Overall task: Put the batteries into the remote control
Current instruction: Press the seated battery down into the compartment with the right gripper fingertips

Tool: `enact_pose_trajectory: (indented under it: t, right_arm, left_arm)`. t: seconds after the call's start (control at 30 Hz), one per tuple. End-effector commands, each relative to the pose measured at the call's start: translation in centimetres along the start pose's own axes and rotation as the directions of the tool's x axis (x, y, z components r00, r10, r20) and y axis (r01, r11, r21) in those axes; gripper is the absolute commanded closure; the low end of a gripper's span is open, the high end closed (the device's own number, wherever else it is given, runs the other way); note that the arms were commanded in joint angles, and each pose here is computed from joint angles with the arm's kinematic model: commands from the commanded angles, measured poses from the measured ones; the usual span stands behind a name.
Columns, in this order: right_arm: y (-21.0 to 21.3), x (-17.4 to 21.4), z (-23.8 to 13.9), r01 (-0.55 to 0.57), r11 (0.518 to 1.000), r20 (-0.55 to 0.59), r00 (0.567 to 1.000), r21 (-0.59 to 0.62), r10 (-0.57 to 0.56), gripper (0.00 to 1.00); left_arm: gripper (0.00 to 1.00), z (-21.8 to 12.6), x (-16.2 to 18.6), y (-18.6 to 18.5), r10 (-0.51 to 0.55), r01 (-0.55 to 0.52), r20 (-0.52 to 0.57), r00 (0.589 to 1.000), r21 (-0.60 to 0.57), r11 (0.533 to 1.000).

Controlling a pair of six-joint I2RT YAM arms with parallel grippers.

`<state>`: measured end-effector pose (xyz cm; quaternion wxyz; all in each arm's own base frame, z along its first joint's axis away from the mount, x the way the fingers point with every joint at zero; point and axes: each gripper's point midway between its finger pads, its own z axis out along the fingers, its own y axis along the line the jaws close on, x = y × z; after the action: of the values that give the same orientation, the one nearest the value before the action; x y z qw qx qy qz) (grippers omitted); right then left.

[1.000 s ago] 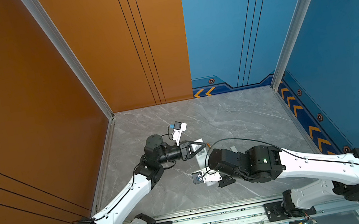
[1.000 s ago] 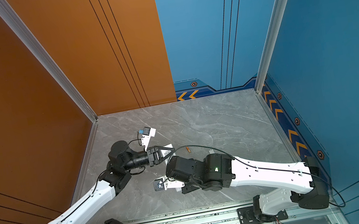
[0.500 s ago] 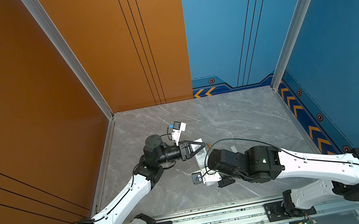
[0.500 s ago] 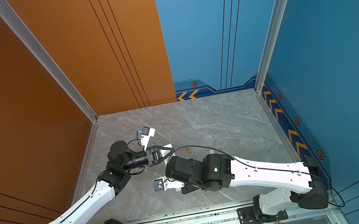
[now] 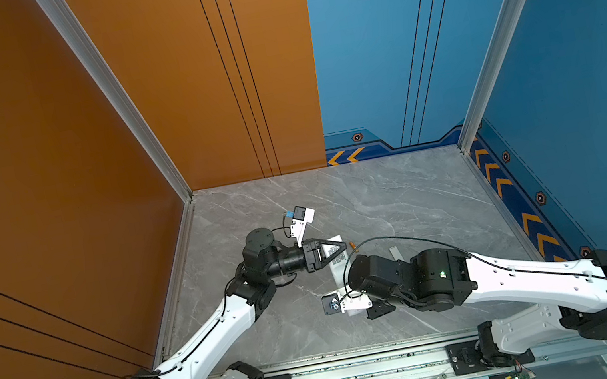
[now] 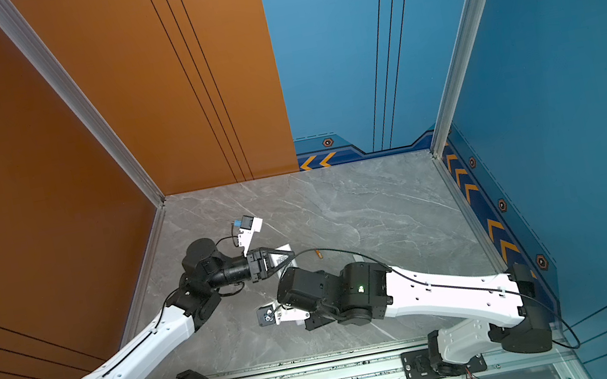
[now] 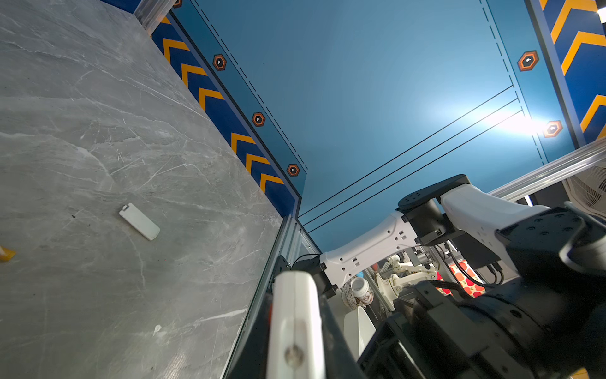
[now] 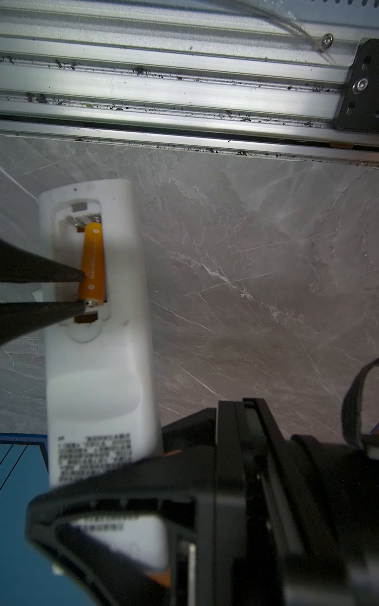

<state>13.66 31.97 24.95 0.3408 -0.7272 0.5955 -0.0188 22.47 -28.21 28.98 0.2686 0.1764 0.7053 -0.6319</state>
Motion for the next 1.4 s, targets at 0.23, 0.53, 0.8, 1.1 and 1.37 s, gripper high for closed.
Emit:
enact_pose_trajectory:
  t: [0.23,0.53,0.8,1.1,1.37]
  right_arm:
    - [0.7,0.0,1.0,0.026,1.000,-0.029,0.999,-0.012,-0.026,0.90]
    - [0.9,0.0,1.5,0.033,0.999,-0.047,0.998,-0.014,-0.034,0.93]
    - [0.9,0.1,1.6,0.035,0.999,-0.056,0.998,-0.007,-0.036,0.94]
    - [0.9,0.1,2.1,0.032,0.999,-0.073,0.997,-0.004,-0.032,0.95]
    - [1.2,0.4,3.0,-0.031,1.000,-0.102,0.994,-0.005,0.030,0.99]
  left_arm:
    - [1.00,-0.5,-0.3,-1.5,0.051,-0.051,0.004,0.999,0.041,0.998]
    - [1.00,-0.5,-0.5,-1.7,0.055,-0.055,0.006,0.998,0.044,0.998]
    - [1.00,-0.5,-0.6,-1.8,0.055,-0.055,0.006,0.998,0.045,0.997]
    - [1.00,-0.5,-0.5,-1.8,0.056,-0.057,0.008,0.998,0.044,0.997]
    - [1.00,-0.6,-0.4,-1.6,0.055,-0.055,0.008,0.998,0.040,0.998]
